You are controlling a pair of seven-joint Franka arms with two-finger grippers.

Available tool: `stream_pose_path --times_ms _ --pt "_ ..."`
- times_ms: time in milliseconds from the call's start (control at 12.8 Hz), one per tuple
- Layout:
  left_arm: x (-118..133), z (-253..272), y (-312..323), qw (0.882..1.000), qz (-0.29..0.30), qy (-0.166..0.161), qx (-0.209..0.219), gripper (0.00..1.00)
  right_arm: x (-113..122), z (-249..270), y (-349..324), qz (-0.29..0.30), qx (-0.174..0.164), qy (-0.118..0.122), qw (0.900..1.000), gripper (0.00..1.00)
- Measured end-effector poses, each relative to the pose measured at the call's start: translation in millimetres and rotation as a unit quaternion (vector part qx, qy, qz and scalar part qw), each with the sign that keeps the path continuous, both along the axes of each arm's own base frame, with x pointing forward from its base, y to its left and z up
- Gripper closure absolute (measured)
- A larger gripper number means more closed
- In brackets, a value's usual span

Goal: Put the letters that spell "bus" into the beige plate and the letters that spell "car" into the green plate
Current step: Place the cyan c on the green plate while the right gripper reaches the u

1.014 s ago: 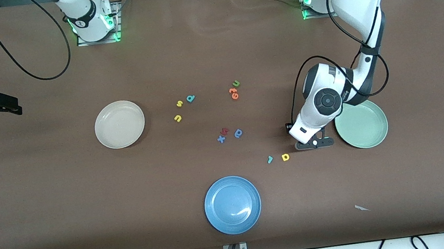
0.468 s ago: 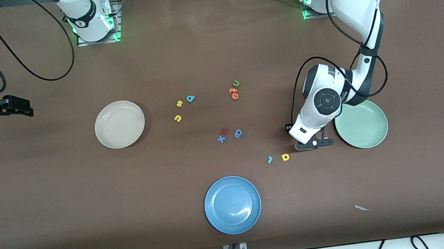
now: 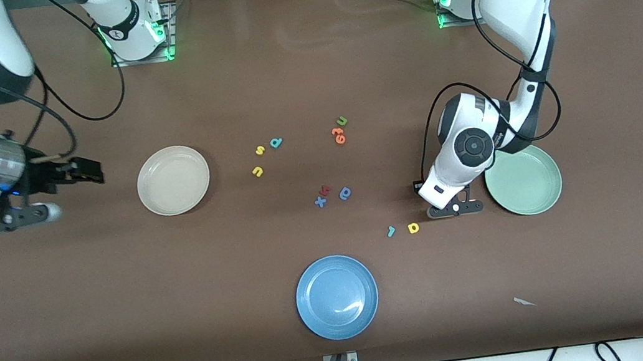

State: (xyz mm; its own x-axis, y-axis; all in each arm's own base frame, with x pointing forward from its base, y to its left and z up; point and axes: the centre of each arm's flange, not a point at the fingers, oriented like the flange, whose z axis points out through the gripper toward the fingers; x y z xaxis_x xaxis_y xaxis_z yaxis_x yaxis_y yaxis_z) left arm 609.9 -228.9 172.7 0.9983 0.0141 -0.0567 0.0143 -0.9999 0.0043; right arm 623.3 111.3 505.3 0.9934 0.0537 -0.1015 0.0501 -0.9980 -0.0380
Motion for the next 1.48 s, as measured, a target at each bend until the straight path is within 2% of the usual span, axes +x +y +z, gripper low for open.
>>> stream_pose_path --times_ms 156,312,624,780,936,1171,1327,1483 --pt "0.1 0.1 0.2 1.0 0.0 0.0 0.0 0.71 2.6 -24.3 35.6 -0.013 0.006 -0.006 1.0 0.0" --pt "0.1 0.1 0.2 1.0 0.0 0.0 0.0 0.71 0.9 -45.9 61.1 -0.025 0.01 -0.001 1.0 0.0" --pt "4.2 1.1 9.0 1.0 -0.008 -0.002 0.001 0.71 -25.0 -108.2 122.0 -0.033 0.028 -0.012 0.999 0.0" --pt "18.5 5.8 45.8 1.0 -0.028 0.01 0.005 0.71 -37.4 -139.9 136.3 -0.035 0.022 -0.012 0.999 0.0" --pt "36.6 22.6 84.8 0.998 -0.049 0.034 0.005 0.71 -47.0 -165.3 159.0 -0.045 0.001 -0.016 0.999 0.0" --pt "59.6 62.1 130.5 0.995 -0.08 0.062 -0.001 0.71 -61.0 -206.8 192.1 -0.063 0.004 -0.016 0.998 0.0" --pt "63.6 68.6 165.3 0.99 -0.121 0.073 -0.01 0.71 -65.2 -230.8 200.1 -0.069 0.0 -0.021 0.997 0.0" --pt "63.0 61.2 201.9 0.98 -0.179 0.084 -0.018 0.68 -65.1 -251.2 203.2 -0.079 -0.002 -0.029 0.996 0.0"
